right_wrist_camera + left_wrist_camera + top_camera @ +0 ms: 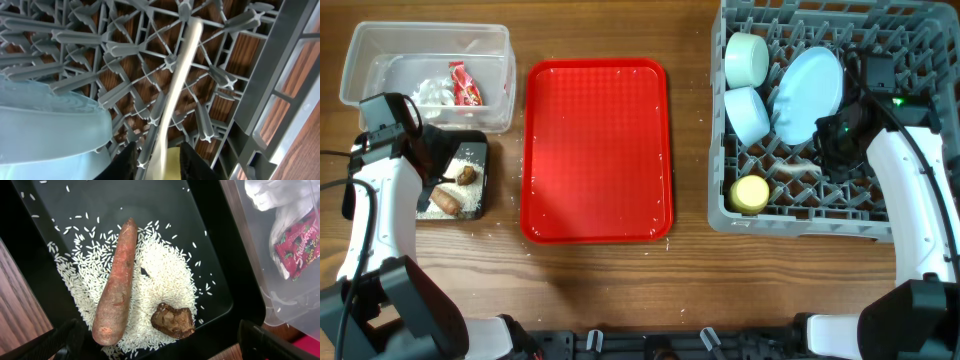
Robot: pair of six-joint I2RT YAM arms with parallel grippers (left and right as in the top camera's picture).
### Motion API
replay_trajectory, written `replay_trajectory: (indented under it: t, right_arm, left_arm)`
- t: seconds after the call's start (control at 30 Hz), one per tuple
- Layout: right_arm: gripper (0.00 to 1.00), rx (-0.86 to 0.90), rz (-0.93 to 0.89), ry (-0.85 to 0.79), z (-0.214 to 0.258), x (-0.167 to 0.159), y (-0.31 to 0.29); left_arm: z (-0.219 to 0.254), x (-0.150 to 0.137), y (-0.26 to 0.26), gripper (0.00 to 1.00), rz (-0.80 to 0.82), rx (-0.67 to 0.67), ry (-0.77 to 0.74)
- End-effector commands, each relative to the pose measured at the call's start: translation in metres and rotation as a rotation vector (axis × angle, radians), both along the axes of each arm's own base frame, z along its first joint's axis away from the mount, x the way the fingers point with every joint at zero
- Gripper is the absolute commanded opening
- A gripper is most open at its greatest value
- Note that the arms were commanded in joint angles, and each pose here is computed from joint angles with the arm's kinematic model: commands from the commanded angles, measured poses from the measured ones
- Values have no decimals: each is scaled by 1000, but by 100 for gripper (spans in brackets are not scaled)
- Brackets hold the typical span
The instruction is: Sort waste into correct bins and load items into the dishwasher rack
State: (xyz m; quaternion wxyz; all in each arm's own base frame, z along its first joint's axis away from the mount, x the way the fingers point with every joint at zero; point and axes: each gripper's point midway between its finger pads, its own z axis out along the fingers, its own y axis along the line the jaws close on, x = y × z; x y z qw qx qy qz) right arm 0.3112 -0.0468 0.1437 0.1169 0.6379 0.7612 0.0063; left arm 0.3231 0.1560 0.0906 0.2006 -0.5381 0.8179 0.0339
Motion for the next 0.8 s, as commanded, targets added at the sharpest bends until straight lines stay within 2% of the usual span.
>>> replay_trajectory:
  t: [0.0,0.13,0.17,0.2,0.3,0.33,0.37,0.43,0.57,0.77]
  right_arm:
    - [34,-31,46,35,-4,-4,-3]
    - [34,-48,148,32,5,-9,-1]
    - [34,-67,223,8,15,-10,2]
    - [43,-100,307,-18,26,-11,6]
    - [96,-222,670,-135,64,-9,33]
    - [100,-265,876,-192,81,-13,57]
    - [100,-298,1105,-257,97,-25,89]
    - [100,-334,1285,-346,117,-44,123]
    - [100,-318,1331,-431,132,-61,144]
    - [100,-320,1360,-392,123,-56,146]
  left_arm:
    - [7,2,3,100,7,9,-18]
    - [7,2,3,100,7,9,-18]
    - [7,2,3,100,7,9,-18]
    - [7,2,3,100,7,9,-18]
    - [7,2,3,100,7,9,-18]
    - [7,2,3,100,7,9,-18]
    - [7,2,3,100,7,9,-18]
    - [7,2,3,100,6,9,-18]
    - [7,2,3,100,7,9,-18]
    - [7,2,3,100,7,9,-18]
